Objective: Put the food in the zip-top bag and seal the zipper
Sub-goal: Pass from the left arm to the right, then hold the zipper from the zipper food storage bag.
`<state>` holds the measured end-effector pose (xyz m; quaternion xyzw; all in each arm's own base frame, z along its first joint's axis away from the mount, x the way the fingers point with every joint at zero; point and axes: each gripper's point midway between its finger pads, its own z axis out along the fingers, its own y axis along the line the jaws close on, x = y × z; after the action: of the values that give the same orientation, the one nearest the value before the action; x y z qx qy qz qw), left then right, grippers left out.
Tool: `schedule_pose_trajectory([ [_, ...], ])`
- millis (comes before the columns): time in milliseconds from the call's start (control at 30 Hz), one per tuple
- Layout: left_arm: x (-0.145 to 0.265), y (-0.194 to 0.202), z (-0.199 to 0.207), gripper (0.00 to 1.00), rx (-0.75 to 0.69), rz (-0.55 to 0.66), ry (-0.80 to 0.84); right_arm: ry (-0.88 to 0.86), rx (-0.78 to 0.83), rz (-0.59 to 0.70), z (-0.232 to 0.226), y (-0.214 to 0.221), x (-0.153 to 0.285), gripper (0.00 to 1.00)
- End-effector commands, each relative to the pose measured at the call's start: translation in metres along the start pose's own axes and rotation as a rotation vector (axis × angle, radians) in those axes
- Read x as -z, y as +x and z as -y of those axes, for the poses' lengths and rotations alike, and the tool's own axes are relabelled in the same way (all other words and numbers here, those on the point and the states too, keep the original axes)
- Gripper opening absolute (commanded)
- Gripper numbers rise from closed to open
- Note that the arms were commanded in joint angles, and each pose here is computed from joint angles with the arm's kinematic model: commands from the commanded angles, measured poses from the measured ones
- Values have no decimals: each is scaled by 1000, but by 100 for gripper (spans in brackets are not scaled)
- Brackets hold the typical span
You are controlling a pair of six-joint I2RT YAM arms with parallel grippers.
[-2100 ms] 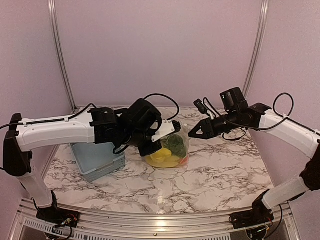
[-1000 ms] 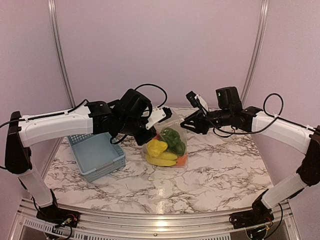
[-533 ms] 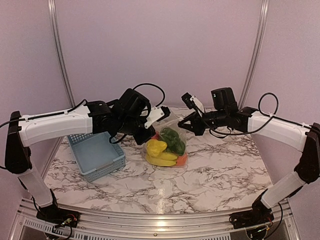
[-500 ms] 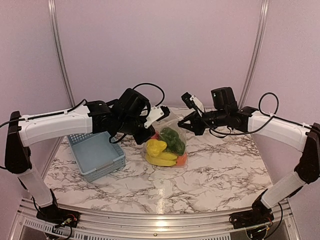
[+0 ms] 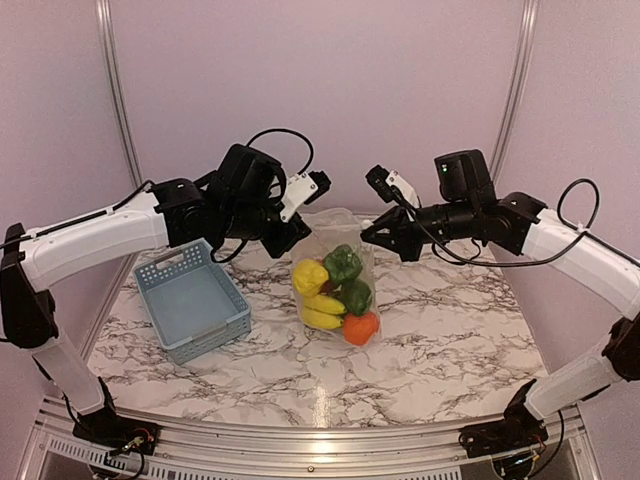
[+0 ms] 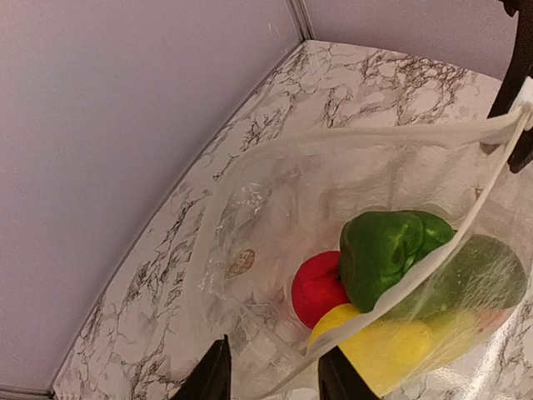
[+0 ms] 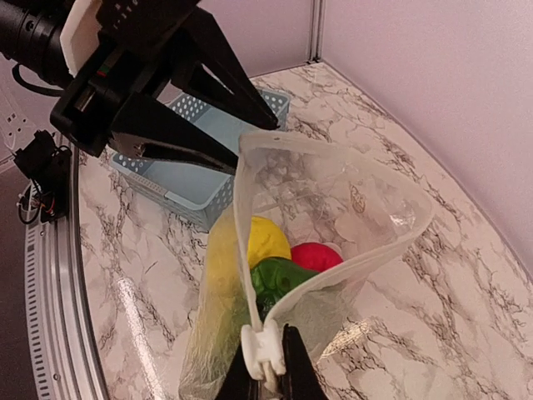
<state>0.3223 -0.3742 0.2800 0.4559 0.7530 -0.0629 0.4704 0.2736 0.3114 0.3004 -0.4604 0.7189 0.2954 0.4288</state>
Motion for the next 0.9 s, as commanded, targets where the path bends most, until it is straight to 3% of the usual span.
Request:
schedule_pose_trajectory([
  [0, 35, -53, 4, 49, 13, 197, 114, 10, 53, 6, -4, -16, 16, 0],
  [100, 42, -67, 9, 59, 10, 257, 157, -21, 54, -9, -8, -15, 13, 0],
  [233, 54, -74, 9, 63, 6, 287, 176, -50, 52, -15, -11, -18, 4, 0],
  [467, 82, -66, 19, 75, -7, 287, 252, -179, 148, -57, -62, -40, -26, 0],
  [867, 88, -38, 52, 65, 15, 250, 421, -267, 146, -57, -80, -32, -41, 0],
])
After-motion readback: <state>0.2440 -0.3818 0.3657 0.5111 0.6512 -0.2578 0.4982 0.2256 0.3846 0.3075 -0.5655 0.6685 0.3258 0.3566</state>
